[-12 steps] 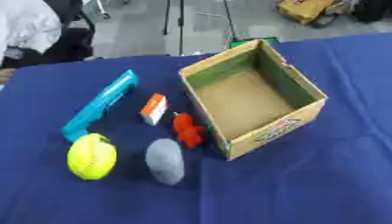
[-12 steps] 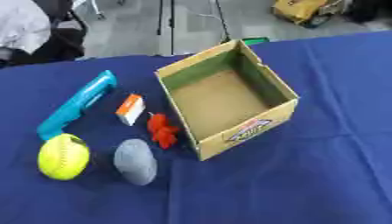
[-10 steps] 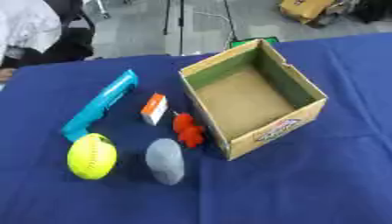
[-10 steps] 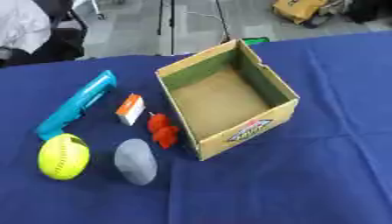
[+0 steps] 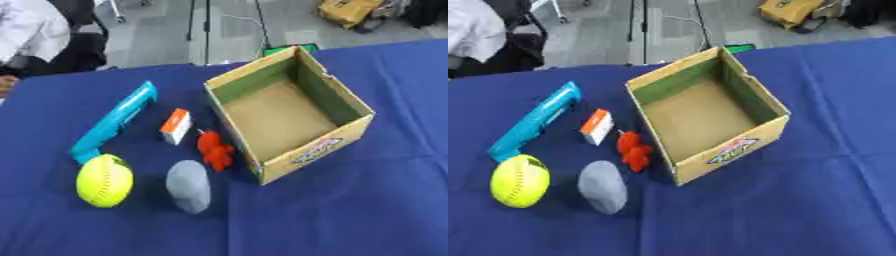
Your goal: Pick up objects on the table and place them in the box.
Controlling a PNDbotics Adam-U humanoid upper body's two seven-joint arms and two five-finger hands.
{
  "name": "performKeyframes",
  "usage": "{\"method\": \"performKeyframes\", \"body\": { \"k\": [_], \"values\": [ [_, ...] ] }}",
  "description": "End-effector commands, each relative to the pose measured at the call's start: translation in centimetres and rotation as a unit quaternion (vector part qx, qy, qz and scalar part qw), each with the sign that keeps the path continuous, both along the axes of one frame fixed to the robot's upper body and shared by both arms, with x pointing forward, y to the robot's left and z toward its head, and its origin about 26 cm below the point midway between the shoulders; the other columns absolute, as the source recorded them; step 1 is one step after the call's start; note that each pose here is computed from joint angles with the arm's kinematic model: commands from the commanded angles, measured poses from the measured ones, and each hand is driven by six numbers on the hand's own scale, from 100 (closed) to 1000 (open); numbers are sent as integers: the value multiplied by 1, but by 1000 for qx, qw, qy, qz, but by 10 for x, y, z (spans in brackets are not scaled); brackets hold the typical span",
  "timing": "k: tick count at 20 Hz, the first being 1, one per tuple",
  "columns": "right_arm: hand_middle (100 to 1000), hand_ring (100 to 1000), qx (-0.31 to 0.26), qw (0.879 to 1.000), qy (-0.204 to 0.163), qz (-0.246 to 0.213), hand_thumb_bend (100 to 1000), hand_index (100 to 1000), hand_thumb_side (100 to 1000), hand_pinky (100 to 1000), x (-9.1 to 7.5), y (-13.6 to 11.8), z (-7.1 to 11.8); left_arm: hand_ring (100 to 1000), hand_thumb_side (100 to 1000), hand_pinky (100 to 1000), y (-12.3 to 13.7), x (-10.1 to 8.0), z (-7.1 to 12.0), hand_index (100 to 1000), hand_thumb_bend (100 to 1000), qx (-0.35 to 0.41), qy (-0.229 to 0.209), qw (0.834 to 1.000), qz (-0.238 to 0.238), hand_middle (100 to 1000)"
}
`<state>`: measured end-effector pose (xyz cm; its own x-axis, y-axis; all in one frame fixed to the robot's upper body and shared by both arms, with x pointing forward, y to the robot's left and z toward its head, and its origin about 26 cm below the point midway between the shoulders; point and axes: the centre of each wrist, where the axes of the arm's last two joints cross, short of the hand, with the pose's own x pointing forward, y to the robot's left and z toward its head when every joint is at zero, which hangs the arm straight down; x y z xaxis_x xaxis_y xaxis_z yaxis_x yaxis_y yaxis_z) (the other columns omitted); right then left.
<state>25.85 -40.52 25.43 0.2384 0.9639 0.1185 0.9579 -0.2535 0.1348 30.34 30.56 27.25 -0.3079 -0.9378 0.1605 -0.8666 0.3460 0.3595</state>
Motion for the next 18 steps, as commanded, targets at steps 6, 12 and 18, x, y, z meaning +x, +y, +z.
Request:
{"method": "performKeyframes", "body": {
  "k": [6, 12, 18],
  "values": [
    [727, 847, -10, 1000, 1, 1, 100, 809, 722, 898, -1, 5, 2, 1000, 660, 1000, 5, -7, 22, 1000, 100, 115, 95, 989, 13, 1000],
    [713, 841, -5, 1000, 2, -10, 100, 781, 662, 894, -1, 6, 1, 1000, 621, 1000, 4, -9, 38, 1000, 199, 179, 149, 972, 21, 1000],
    [701, 836, 0, 1000, 3, -15, 100, 751, 619, 892, -1, 6, 0, 1000, 631, 1000, 3, -7, 47, 1000, 241, 267, 227, 936, 43, 1000]
  ]
}}
